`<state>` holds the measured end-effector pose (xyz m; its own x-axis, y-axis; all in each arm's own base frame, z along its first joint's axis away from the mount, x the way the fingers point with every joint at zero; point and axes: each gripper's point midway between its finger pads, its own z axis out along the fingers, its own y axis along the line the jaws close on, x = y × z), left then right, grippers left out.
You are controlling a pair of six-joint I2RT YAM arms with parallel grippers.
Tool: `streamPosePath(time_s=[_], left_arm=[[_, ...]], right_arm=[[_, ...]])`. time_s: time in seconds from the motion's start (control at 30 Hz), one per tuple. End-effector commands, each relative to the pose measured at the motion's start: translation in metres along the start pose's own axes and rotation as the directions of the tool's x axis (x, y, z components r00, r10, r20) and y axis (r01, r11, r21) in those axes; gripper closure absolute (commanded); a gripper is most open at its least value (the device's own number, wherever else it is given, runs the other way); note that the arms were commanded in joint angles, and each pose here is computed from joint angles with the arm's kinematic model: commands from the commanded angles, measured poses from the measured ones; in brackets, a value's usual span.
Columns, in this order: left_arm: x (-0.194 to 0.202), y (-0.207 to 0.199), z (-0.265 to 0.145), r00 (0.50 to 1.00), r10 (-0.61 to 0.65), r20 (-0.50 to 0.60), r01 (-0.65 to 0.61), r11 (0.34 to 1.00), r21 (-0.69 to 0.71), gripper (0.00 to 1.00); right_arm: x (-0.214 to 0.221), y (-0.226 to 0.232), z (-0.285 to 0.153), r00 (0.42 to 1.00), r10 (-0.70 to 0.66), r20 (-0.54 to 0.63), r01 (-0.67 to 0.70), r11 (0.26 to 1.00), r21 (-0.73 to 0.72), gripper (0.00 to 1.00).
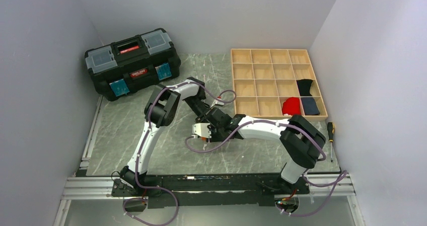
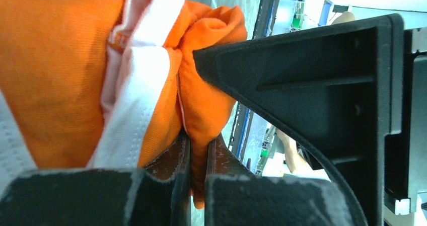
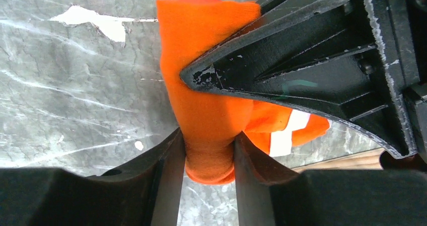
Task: Roll the underwear
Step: Roll the underwear to the center of the board.
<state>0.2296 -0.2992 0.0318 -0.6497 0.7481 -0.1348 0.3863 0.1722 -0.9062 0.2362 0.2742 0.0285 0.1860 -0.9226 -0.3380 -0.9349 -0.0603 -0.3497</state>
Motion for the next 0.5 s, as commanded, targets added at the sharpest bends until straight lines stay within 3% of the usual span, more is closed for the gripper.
streamPosePath(time_s=[0.0, 0.27, 0.47], left_arm=[[0.005, 0.014, 0.005, 0.998, 0.040, -0.038, -0.040, 0.999, -0.021, 0.99], [0.000, 0.011, 0.002, 0.998, 0.051, -0.027, -0.052, 0.998, -0.040, 0.81], [0.000, 0.004, -0.004, 0.997, 0.079, -0.026, -0.081, 0.995, -0.060, 0.67]], right_arm=[[-0.005, 0.010, 0.009, 1.000, 0.003, 0.015, -0.002, 0.998, -0.060, 0.67], [0.003, 0.039, 0.012, 1.000, 0.023, -0.009, -0.025, 0.980, -0.195, 1.00], [0.008, 0.050, 0.014, 0.998, 0.055, -0.028, -0.060, 0.963, -0.262, 1.00]])
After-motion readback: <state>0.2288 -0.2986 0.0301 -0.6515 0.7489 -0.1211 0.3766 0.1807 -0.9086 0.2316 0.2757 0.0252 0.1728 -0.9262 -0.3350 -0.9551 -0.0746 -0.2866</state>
